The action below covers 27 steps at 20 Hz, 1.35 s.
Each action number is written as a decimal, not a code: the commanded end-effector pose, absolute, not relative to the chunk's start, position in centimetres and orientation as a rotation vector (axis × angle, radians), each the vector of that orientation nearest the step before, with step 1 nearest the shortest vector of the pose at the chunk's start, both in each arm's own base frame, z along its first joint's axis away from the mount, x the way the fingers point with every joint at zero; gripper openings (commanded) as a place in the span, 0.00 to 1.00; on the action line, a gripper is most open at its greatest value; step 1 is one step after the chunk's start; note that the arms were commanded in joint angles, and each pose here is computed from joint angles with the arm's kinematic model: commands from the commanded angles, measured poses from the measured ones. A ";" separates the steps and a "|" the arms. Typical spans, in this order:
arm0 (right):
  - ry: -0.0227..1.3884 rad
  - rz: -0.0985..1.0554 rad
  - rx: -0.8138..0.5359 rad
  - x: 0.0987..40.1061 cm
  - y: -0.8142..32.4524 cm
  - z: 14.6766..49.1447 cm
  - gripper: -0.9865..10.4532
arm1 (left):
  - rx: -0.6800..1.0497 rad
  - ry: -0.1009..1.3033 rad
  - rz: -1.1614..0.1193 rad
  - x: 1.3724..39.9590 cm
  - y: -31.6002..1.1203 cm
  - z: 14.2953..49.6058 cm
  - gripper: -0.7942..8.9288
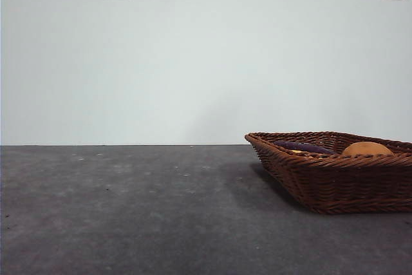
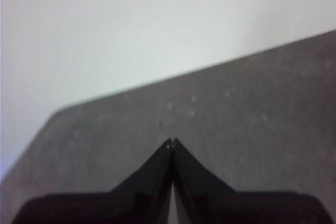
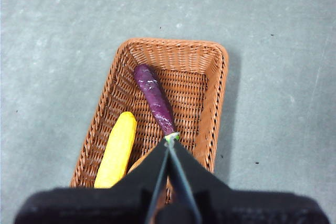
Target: Help me put the vegetables on the table into the basket
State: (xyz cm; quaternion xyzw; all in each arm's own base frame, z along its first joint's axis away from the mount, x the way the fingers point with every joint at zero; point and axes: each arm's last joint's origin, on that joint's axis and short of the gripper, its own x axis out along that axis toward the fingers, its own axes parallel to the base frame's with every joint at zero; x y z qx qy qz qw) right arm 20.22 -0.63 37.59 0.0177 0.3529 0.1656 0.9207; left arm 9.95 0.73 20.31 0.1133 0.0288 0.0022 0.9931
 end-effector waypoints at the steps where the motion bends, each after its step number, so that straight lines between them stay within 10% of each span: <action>1: 0.721 0.343 0.027 20.4 -0.6 37.6 0.09 | 0.150 0.053 0.019 9.8 0.8 18.0 0.08; 27: 0.721 0.309 0.007 20.4 -0.7 37.6 0.09 | 0.017 0.232 0.068 9.9 0.9 14.4 0.08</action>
